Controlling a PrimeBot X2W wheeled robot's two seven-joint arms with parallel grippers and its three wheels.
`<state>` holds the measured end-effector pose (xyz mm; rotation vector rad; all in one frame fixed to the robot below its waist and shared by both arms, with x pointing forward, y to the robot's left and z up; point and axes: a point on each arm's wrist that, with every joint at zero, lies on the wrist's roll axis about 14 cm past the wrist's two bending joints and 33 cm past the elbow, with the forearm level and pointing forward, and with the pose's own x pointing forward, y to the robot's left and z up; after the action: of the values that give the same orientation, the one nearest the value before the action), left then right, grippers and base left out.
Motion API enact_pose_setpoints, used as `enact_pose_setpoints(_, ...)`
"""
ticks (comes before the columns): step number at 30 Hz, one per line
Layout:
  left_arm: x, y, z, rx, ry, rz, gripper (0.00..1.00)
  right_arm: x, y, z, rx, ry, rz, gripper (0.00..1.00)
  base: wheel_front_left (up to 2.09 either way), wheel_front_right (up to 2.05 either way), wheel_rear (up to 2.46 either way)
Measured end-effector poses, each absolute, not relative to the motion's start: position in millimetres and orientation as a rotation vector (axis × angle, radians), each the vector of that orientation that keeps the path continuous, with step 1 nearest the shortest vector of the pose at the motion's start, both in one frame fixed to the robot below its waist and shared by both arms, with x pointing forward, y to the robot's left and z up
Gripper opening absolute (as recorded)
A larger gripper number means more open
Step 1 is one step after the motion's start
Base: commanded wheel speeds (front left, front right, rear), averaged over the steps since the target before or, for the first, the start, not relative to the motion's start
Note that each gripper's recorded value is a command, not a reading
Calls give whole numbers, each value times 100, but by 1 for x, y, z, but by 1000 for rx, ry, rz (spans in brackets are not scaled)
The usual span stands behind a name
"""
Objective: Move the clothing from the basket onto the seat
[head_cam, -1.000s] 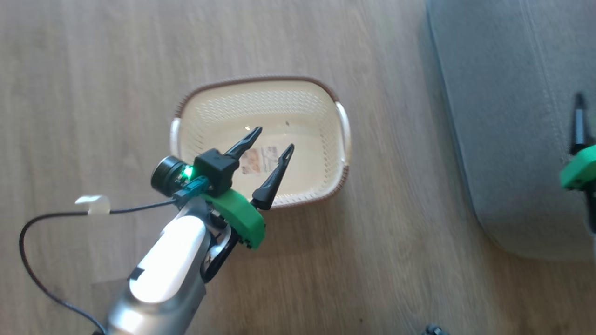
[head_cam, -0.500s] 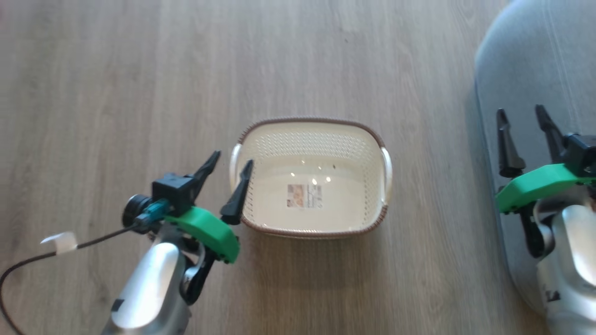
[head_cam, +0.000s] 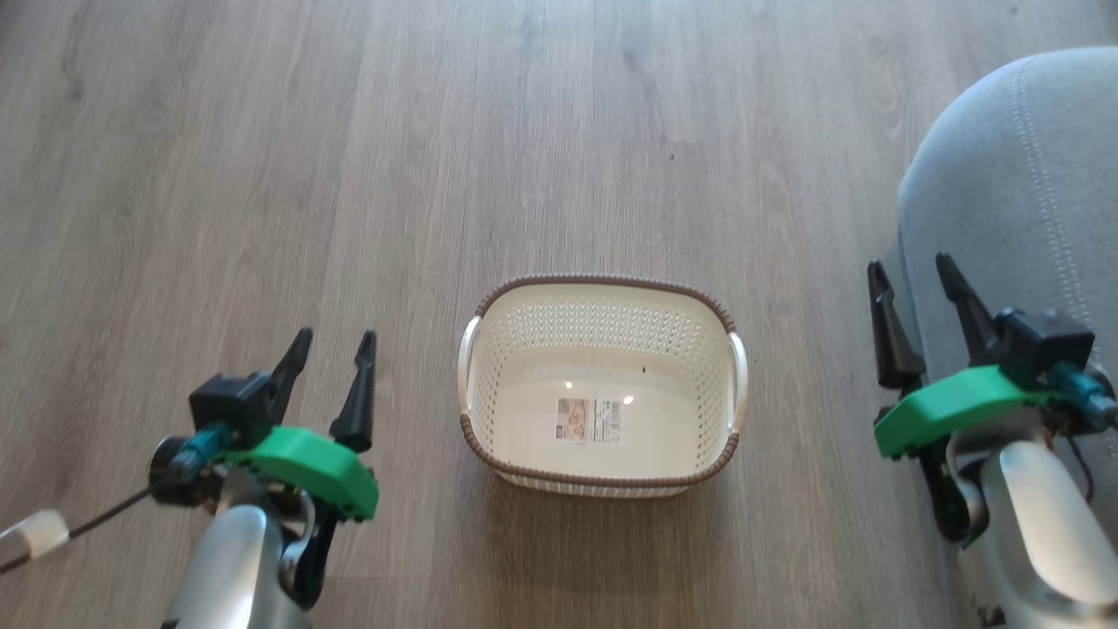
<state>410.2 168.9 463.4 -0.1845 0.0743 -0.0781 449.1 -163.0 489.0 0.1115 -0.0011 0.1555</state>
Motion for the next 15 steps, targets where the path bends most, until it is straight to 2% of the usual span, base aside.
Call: enact_pose_setpoints(15,391,190,468,-157,48,9,100,410,-164,482,154,15,125,100,0,0,0)
